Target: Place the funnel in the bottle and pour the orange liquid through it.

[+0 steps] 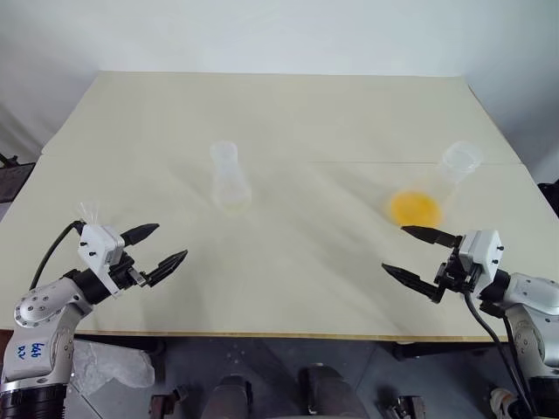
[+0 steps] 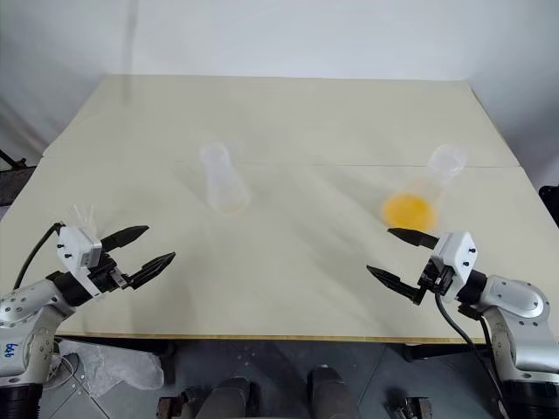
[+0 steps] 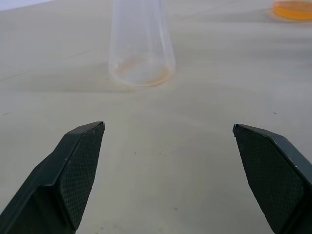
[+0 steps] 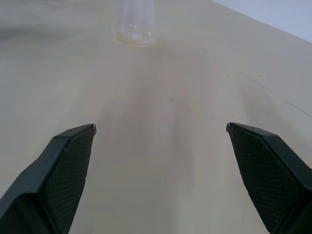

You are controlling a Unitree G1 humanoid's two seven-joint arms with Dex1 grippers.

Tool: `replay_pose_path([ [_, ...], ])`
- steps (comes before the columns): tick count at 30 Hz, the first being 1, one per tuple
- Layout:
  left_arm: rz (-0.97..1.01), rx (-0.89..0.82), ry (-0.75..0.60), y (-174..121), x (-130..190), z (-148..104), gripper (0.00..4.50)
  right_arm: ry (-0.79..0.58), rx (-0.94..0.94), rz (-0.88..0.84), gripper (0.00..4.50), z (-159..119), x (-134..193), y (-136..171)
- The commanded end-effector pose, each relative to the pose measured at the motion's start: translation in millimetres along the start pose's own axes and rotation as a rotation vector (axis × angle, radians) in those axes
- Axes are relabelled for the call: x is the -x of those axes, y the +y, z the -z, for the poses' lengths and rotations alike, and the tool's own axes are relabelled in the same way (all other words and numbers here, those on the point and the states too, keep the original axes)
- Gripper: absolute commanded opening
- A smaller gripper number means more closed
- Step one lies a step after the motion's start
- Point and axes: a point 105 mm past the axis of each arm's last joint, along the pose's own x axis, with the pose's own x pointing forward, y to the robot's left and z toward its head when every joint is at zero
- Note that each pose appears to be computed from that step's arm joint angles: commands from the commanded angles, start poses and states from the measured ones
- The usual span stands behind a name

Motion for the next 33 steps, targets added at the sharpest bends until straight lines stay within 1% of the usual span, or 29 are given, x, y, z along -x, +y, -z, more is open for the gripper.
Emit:
replay_pose_path([
  [1, 0.003, -0.011, -0.020, -0.7, -4.3, -5.0, 4.48, -0.045, 0.032, -0.004, 4.50, -12.2, -4.4, -0.1],
  [3, -0.017, 0.024, 0.006, -1.6, -5.6, -1.3, 4.48, -0.047, 0.029, -0.005, 4.50, -12.2, -5.1, 0.0],
  [5, -0.009, 0.025, -0.004, -4.9, -6.6, -3.2, 4.48, -0.049, 0.027, -0.006, 4.50, -12.3, -6.6, -0.2],
  [10, -0.066, 0.023, -0.013, -1.7, -5.5, -5.9, 4.48, -0.056, 0.020, -0.025, 4.50, -12.4, -12.4, 0.4],
  [15, -0.105, 0.006, -0.048, 2.0, 0.0, -13.9, 4.48, -0.073, 0.013, -0.054, 4.50, -13.7, -21.9, 0.5],
  [19, -0.233, 0.024, -0.010, 1.0, 23.9, -16.4, 4.48, -0.090, -0.004, -0.085, 4.50, -16.7, -29.7, -0.9],
  [21, -0.305, 0.056, -0.014, -0.2, 39.9, -20.4, 4.48, -0.095, -0.008, -0.100, 4.50, -18.4, -34.3, -1.6],
  [23, -0.326, 0.085, -0.026, -4.1, 47.1, -26.1, 4.48, -0.099, -0.009, -0.106, 4.50, -19.7, -38.2, -3.9],
  [25, -0.302, 0.095, -0.031, -9.5, 46.1, -31.5, 4.48, -0.107, -0.010, -0.111, 4.50, -21.4, -42.1, -5.6],
  [28, -0.239, 0.061, -0.062, -13.2, 35.5, -44.0, 4.48, -0.116, -0.007, -0.124, 4.50, -22.9, -46.7, -5.8],
  [30, -0.225, 0.037, -0.078, -7.3, 24.9, -51.4, 4.48, -0.123, -0.006, -0.126, 4.50, -24.0, -49.0, -5.6],
  [33, -0.237, -0.003, -0.106, 10.8, 7.6, -60.3, 4.48, -0.134, -0.006, -0.128, 4.50, -26.4, -51.5, -4.2],
])
